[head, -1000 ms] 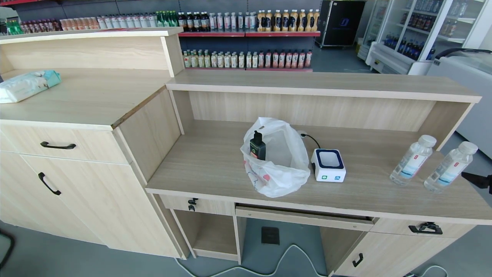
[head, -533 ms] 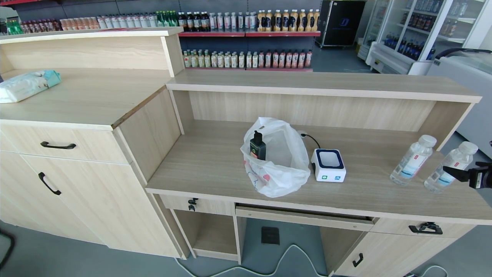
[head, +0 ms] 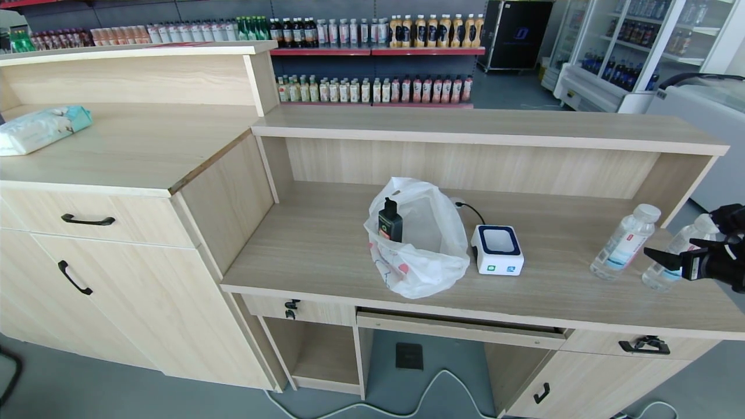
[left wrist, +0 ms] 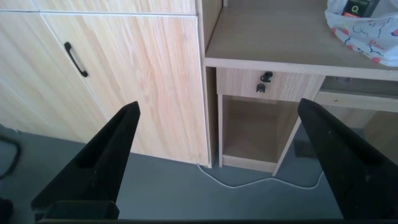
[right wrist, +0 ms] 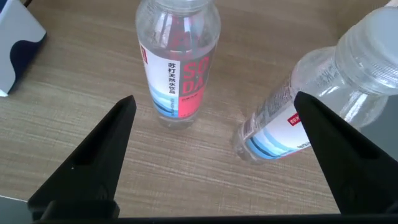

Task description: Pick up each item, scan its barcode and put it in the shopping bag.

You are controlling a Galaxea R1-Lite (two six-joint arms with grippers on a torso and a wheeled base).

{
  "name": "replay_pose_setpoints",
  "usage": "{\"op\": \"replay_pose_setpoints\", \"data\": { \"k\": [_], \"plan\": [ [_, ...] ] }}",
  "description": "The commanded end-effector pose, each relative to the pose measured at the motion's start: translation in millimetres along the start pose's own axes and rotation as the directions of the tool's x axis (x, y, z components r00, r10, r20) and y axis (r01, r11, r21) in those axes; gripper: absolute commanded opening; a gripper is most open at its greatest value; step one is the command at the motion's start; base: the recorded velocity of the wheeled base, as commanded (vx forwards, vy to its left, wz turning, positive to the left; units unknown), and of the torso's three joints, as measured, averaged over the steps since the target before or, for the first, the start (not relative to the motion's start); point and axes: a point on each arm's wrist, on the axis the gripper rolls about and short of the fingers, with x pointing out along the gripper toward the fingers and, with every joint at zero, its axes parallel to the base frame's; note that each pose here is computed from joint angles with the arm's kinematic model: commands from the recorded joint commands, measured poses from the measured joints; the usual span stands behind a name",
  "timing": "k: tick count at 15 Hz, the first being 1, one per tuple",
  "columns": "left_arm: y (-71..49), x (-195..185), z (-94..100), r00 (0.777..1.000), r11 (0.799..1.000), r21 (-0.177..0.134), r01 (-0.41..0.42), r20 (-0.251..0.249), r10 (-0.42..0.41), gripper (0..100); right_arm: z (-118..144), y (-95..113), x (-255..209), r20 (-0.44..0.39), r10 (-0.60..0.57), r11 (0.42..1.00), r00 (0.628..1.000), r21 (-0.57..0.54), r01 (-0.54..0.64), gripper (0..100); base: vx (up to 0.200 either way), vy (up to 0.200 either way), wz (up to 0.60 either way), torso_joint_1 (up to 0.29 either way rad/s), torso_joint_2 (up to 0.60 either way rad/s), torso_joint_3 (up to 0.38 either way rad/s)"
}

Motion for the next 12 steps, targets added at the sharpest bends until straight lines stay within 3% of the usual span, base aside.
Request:
{"op": "replay_pose_setpoints", "data": {
  "k": [1, 12],
  "plan": [
    [0.0, 0.0, 0.0, 1.0, 1.0, 0.0, -0.001, 0.0, 0.001, 100, -4.4, 3.0, 9.1, -0.005, 0.016, 1.0, 1.0, 0.0, -0.016, 100, 0.0, 0.0, 0.0, 0.0, 0.0, 0.0],
    [0.0, 0.0, 0.0, 1.0, 1.0, 0.0, -0.001, 0.0, 0.001, 100, -9.9, 20.9, 55.3, 0.026, 0.034, 0.998, 0.999, -0.047, -0.033, 100, 0.0, 0.0, 0.0, 0.0, 0.0, 0.0]
  ]
}}
